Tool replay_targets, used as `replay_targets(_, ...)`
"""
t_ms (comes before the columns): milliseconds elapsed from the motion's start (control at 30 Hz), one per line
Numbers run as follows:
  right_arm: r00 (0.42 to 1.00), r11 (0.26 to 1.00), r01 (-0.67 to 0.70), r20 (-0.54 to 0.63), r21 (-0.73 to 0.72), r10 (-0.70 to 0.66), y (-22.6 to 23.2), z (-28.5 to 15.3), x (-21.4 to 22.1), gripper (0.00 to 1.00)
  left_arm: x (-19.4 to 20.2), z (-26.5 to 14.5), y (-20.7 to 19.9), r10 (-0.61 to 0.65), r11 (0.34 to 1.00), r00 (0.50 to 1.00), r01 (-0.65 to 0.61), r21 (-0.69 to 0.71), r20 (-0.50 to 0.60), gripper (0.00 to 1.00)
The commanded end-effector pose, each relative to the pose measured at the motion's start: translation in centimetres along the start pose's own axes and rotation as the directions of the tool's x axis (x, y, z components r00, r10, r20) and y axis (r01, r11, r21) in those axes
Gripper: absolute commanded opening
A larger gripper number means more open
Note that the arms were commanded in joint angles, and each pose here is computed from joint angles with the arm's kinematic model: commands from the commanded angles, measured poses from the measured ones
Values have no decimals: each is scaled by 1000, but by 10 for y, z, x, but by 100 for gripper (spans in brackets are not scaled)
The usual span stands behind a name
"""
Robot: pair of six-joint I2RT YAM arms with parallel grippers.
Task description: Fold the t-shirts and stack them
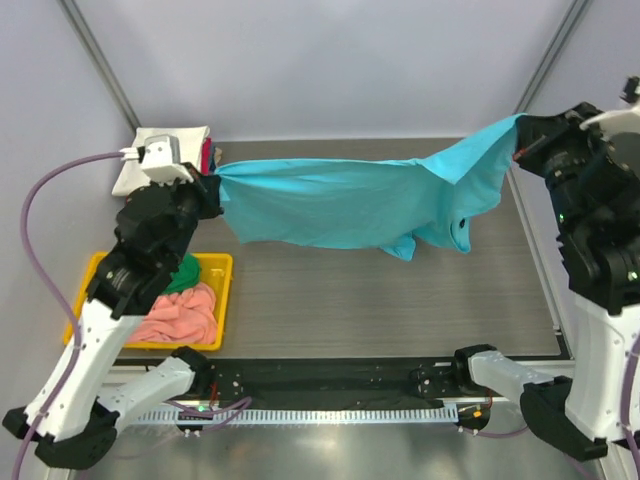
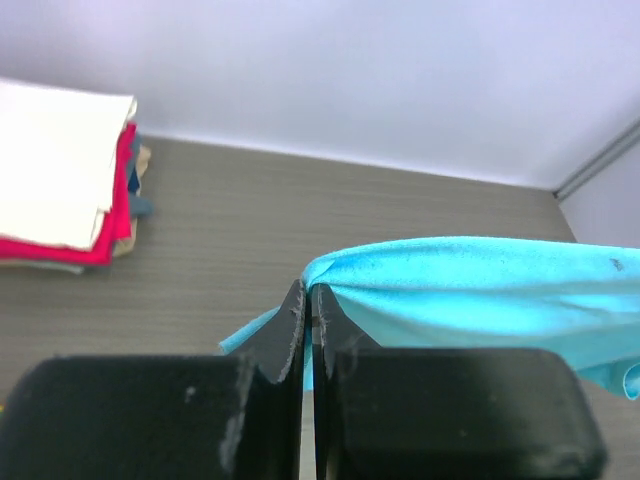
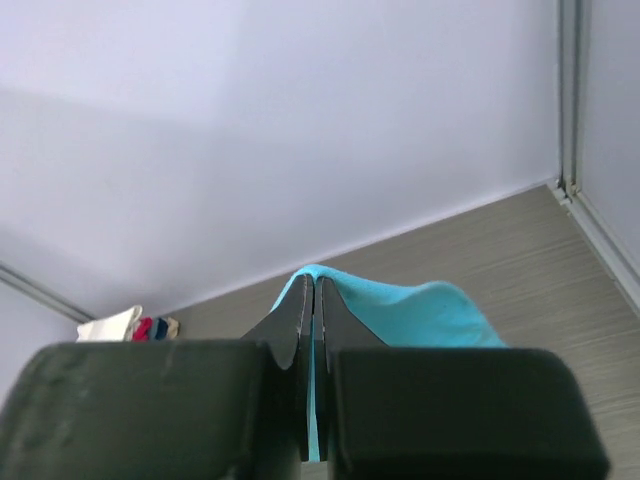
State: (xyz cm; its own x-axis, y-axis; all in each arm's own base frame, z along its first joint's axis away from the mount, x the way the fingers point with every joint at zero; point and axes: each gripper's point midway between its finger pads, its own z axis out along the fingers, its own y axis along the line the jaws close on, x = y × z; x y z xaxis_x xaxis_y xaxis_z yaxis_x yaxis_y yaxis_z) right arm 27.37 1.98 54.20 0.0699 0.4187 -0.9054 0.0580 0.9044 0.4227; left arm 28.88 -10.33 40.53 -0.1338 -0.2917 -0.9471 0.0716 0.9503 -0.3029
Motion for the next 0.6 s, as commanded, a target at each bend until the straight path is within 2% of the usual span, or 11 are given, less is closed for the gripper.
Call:
replay_targets(0, 989, 999, -31, 146, 13, 29, -6, -48, -49, 1, -55, -39, -10, 77, 988, 983, -98, 120, 167, 0)
replay_targets(133, 980, 999, -42, 196, 28, 36, -16, -94, -73, 1, -94, -86, -22, 60, 956, 948, -145, 254, 313, 0)
replay_targets(200, 965, 997, -67, 256, 43, 54, -21, -118, -94, 1, -112, -108, -30, 50, 932, 924, -179, 315, 380, 0)
replay_targets(333, 949, 994, -76, 311, 81, 47, -30, -137, -113, 1, -127, -116, -40, 55, 912, 907, -216, 349, 417, 1)
replay_targets(367, 956, 993, -59, 293, 107, 25, -31, -125, -110, 1, -134, -115, -40, 46, 918, 906, -204, 339, 421, 1)
replay_targets(400, 957, 989, -53, 289, 137, 11, -34, -118, -109, 1, -137, -109, -37, 45, 933, 913, -183, 309, 404, 0)
replay_targets(433, 962, 987, -42, 273, 154, -1, -34, -109, -105, 1, -130, -84, -37, 64, 952, 934, -162, 258, 351, 0)
replay_targets(467, 969, 985, -23, 246, 171, -20, -34, -95, -99, 1, -133, -82, -35, 76, 960, 944, -156, 234, 321, 0)
replay_targets(500, 979, 981, -2, 201, 193, -37, -32, -70, -88, 1, -129, -72, -34, 82, 966, 954, -147, 211, 287, 0)
replay_targets(533, 984, 978, 16, 172, 210, -53, -31, -54, -81, 1, -114, -42, -37, 116, 974, 970, -153, 167, 215, 0)
replay_targets(567, 987, 971, 37, 145, 236, -73, -33, -38, -74, 1, -111, -36, -38, 127, 976, 976, -155, 152, 180, 0)
